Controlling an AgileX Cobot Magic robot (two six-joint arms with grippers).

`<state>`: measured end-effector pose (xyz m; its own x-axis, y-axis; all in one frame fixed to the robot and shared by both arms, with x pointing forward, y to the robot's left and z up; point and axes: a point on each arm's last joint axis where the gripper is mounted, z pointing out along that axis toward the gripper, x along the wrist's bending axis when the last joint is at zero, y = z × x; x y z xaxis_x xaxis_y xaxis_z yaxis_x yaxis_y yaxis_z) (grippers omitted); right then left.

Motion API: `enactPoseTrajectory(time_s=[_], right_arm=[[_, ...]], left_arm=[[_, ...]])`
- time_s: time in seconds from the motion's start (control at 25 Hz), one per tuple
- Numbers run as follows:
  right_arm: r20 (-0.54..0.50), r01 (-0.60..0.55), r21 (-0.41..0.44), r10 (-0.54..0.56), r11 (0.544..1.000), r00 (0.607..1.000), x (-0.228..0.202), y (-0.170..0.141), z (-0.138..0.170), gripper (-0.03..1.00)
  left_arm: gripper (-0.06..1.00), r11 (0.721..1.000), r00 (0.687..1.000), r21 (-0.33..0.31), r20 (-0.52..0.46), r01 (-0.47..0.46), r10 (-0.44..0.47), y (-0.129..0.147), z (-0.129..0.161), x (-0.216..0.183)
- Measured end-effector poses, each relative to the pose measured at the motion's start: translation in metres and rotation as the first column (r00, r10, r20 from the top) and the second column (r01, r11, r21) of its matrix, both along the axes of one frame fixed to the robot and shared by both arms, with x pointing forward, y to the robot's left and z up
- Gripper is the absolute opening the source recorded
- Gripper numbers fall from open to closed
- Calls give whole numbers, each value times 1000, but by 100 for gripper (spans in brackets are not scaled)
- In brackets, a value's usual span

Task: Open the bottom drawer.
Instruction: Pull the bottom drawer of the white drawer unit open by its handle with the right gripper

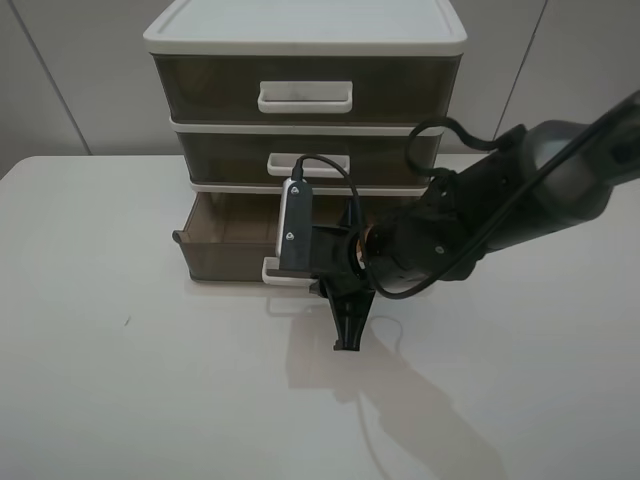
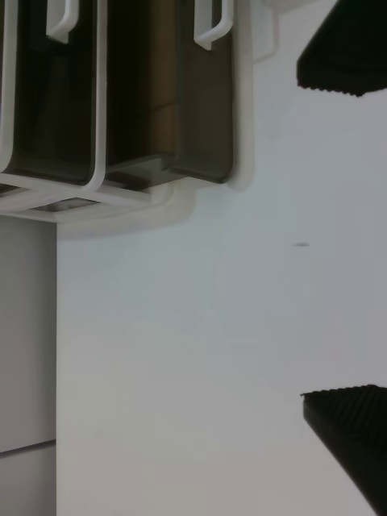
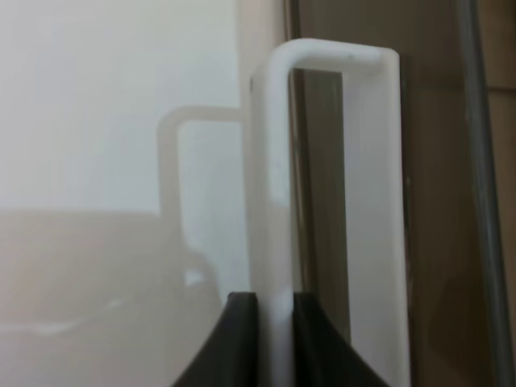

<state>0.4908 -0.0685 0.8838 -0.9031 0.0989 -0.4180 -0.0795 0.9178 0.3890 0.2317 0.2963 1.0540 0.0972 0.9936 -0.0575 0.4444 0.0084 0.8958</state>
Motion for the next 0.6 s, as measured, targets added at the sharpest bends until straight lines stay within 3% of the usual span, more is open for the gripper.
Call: enactPoseTrajectory(time_s=[0.6], right_arm=[[-82,3,-25,-5,1000,997,-22,13,-1,8]], left_arm=[[74,1000,1000,0,0,0,0,0,0,0]])
